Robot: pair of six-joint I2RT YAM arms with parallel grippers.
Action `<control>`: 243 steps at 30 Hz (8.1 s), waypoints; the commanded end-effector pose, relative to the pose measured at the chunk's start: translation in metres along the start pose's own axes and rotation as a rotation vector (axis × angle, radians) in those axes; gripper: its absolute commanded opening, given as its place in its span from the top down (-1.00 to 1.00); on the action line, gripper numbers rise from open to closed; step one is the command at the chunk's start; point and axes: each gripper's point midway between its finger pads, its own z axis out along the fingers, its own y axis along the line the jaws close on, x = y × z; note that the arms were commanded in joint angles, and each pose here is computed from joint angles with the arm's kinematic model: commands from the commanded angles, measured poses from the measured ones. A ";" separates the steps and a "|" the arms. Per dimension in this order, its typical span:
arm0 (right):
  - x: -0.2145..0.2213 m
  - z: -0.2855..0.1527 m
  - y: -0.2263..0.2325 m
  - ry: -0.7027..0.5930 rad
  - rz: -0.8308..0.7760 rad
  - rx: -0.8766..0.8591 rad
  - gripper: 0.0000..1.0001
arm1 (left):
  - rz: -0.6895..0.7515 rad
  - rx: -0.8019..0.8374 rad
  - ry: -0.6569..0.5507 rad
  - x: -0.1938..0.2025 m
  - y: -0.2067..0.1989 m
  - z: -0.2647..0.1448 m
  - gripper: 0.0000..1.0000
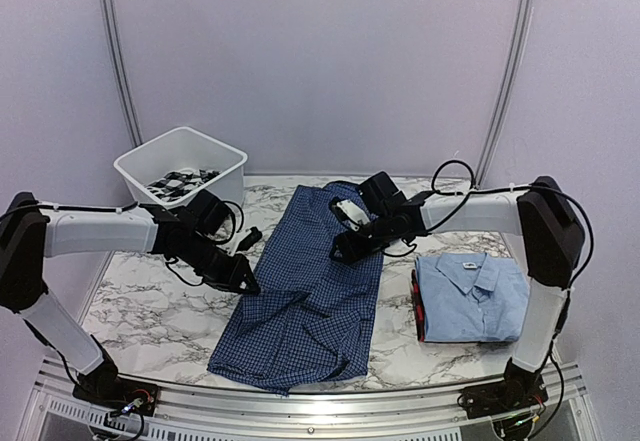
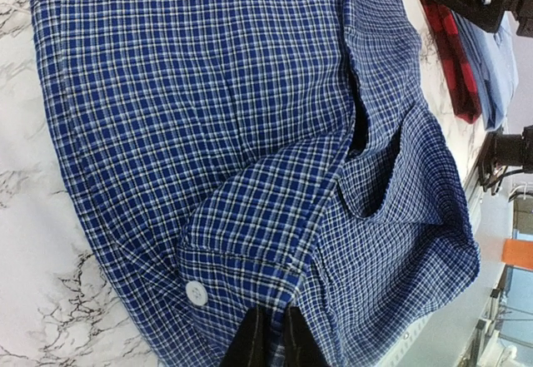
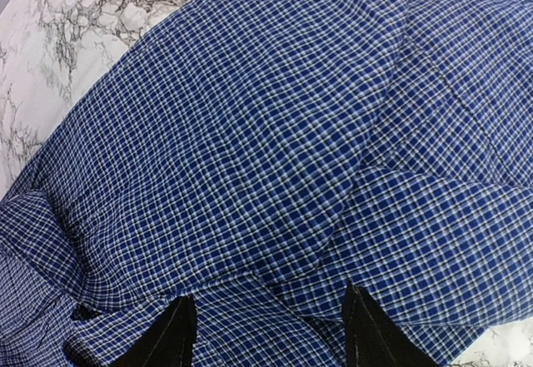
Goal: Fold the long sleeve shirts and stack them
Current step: Flatten out the crumpled shirt at the center of the board.
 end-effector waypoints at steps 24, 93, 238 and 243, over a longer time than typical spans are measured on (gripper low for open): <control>0.024 0.022 0.014 0.066 -0.007 -0.007 1.00 | -0.489 -0.775 -0.370 0.021 0.128 -0.153 1.00; -0.049 -0.310 -0.109 -0.470 0.340 0.726 1.00 | -0.130 -0.329 -0.262 -0.106 -0.008 0.064 0.02; 0.079 0.025 -0.123 0.081 0.381 0.294 1.00 | -0.349 -0.758 -0.527 -0.194 0.200 -0.089 -0.01; 0.081 0.022 -0.125 0.082 0.386 0.308 1.00 | -0.308 -0.722 -0.525 -0.212 0.183 -0.064 -0.04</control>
